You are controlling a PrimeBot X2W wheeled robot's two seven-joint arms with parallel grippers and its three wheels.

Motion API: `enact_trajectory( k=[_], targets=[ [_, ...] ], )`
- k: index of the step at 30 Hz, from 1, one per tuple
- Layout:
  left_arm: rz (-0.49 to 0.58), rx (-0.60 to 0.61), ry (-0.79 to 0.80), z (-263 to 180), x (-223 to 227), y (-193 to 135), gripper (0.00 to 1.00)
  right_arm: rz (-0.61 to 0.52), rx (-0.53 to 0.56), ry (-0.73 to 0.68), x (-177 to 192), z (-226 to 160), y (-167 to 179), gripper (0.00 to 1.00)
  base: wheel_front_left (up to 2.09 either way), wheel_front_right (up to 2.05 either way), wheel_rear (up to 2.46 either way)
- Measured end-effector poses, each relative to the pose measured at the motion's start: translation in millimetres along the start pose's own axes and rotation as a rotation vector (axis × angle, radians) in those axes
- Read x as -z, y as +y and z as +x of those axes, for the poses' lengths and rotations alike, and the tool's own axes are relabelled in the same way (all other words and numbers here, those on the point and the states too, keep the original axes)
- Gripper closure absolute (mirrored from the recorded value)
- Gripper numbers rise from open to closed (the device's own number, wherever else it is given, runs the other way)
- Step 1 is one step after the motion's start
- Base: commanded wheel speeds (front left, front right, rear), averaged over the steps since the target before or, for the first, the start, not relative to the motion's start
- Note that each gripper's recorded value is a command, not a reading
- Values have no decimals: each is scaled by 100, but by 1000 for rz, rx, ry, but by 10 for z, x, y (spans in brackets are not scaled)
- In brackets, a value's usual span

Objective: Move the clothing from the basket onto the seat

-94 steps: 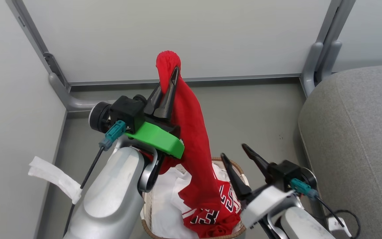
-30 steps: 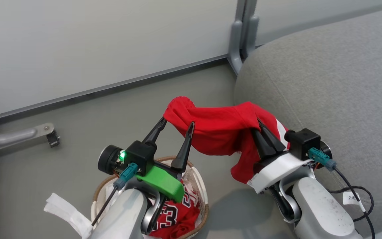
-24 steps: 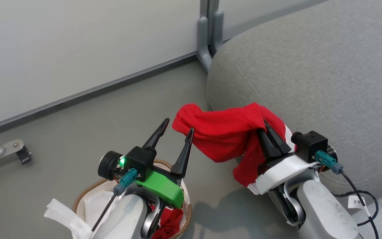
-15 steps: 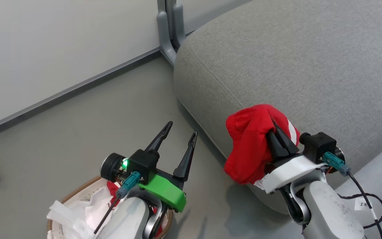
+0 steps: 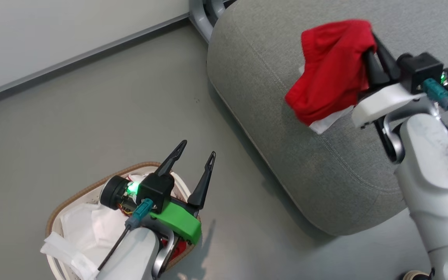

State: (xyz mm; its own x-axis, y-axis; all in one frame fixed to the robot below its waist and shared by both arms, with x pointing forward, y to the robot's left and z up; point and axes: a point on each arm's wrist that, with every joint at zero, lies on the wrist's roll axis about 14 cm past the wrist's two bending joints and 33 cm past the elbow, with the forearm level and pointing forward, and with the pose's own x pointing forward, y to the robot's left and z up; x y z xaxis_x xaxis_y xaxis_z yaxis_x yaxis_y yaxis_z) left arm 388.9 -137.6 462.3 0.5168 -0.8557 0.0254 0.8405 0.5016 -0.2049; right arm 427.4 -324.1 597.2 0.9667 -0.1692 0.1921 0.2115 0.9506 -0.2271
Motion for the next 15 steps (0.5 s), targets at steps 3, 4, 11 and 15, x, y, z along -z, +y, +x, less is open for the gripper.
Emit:
enact_trajectory(
  k=[3, 4, 11, 15],
  targets=[
    [4, -22, 10, -35, 68, 179, 0, -59, 21, -13, -75, 283, -170, 100, 0, 0, 0],
    [5, -30, 17, -54, 102, 244, 0, -83, 29, -20, -112, 388, -228, 100, 0, 0, 0],
    [-11, -82, 45, -168, 290, 603, 0, -188, 143, -27, -197, 898, -714, 100, 0, 0, 0],
    [-24, -129, 76, -296, 452, 831, 0, -128, 298, 4, -3, 1008, -1121, 100, 0, 0, 0]
  ],
)
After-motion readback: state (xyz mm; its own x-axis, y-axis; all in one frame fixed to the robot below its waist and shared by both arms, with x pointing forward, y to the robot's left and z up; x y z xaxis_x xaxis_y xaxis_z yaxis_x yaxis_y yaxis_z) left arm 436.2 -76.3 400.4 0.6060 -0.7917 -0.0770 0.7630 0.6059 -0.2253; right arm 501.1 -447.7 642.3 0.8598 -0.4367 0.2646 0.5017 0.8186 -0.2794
